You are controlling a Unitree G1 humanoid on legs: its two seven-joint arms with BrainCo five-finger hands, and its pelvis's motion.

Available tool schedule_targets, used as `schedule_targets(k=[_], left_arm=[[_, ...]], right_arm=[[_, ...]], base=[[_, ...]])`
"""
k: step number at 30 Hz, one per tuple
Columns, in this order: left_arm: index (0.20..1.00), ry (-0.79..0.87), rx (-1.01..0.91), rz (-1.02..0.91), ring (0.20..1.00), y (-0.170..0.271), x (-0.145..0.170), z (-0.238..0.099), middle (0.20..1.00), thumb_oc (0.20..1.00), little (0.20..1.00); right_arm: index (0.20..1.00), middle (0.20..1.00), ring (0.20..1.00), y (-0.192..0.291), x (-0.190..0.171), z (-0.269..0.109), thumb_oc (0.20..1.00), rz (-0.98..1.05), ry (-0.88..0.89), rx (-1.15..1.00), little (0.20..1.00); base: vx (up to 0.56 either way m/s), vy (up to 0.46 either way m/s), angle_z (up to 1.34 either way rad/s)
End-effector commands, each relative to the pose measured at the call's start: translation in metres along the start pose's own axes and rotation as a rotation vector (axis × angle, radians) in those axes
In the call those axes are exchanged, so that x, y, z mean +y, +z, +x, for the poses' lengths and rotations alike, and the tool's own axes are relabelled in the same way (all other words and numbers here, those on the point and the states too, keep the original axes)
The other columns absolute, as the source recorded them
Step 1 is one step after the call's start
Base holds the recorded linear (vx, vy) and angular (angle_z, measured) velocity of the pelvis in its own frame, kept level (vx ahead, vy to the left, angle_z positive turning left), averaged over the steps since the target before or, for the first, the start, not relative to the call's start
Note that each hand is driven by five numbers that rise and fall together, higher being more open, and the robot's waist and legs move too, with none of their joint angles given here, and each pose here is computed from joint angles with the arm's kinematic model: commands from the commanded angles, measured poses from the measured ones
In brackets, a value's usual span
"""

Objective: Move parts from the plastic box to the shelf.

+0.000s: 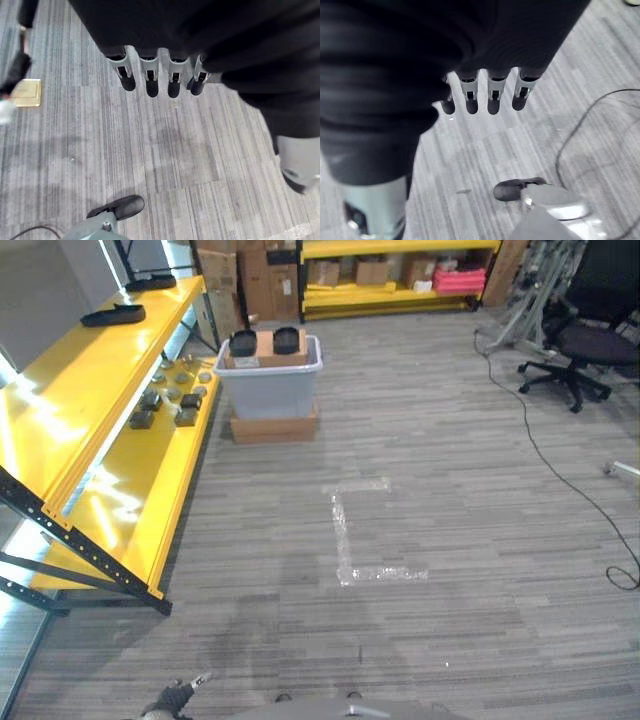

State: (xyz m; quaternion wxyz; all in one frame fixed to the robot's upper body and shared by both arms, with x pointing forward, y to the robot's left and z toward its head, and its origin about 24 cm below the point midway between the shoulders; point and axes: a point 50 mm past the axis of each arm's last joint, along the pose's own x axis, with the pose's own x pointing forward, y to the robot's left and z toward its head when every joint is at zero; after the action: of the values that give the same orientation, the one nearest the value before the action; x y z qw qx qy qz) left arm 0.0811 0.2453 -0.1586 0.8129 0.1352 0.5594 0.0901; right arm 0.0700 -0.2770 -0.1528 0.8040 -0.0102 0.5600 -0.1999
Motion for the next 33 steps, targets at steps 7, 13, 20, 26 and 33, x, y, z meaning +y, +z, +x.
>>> schedule_targets(k=[7, 13, 20, 26, 33], left_arm=[[1.0, 0.096, -0.035, -0.002, 1.0, 0.015, 0.03, 0.004, 1.0, 1.0, 1.0], [1.0, 0.082, -0.064, -0.002, 1.0, 0.022, 0.032, 0.005, 1.0, 1.0, 1.0], [1.0, 0.022, -0.07, -0.064, 1.0, 0.025, 0.024, 0.006, 1.0, 1.0, 1.0], [1.0, 0.016, -0.082, -0.041, 1.0, 0.028, 0.021, 0.006, 1.0, 1.0, 1.0], [1.0, 0.054, -0.103, 0.008, 1.0, 0.035, 0.029, 0.006, 1.0, 1.0, 1.0]], right_arm=[[1.0, 1.0, 1.0, 0.016, -0.02, 0.002, 1.0, -0.044, -0.081, -0.047, 1.0], [1.0, 1.0, 1.0, 0.012, -0.021, 0.001, 1.0, -0.022, -0.046, -0.022, 1.0], [1.0, 1.0, 1.0, 0.004, -0.011, 0.002, 1.0, -0.009, -0.007, 0.019, 1.0], [1.0, 1.0, 1.0, 0.007, -0.001, 0.002, 1.0, -0.018, 0.016, 0.011, 1.0], [1.0, 1.0, 1.0, 0.02, 0.009, 0.004, 1.0, -0.022, 0.035, -0.029, 1.0]], base=[[0.0, 0.018, 0.02], [0.0, 0.0, 0.0], [0.0, 0.057, 0.02], [-0.03, 0.092, -0.01], [-0.05, 0.108, -0.02]])
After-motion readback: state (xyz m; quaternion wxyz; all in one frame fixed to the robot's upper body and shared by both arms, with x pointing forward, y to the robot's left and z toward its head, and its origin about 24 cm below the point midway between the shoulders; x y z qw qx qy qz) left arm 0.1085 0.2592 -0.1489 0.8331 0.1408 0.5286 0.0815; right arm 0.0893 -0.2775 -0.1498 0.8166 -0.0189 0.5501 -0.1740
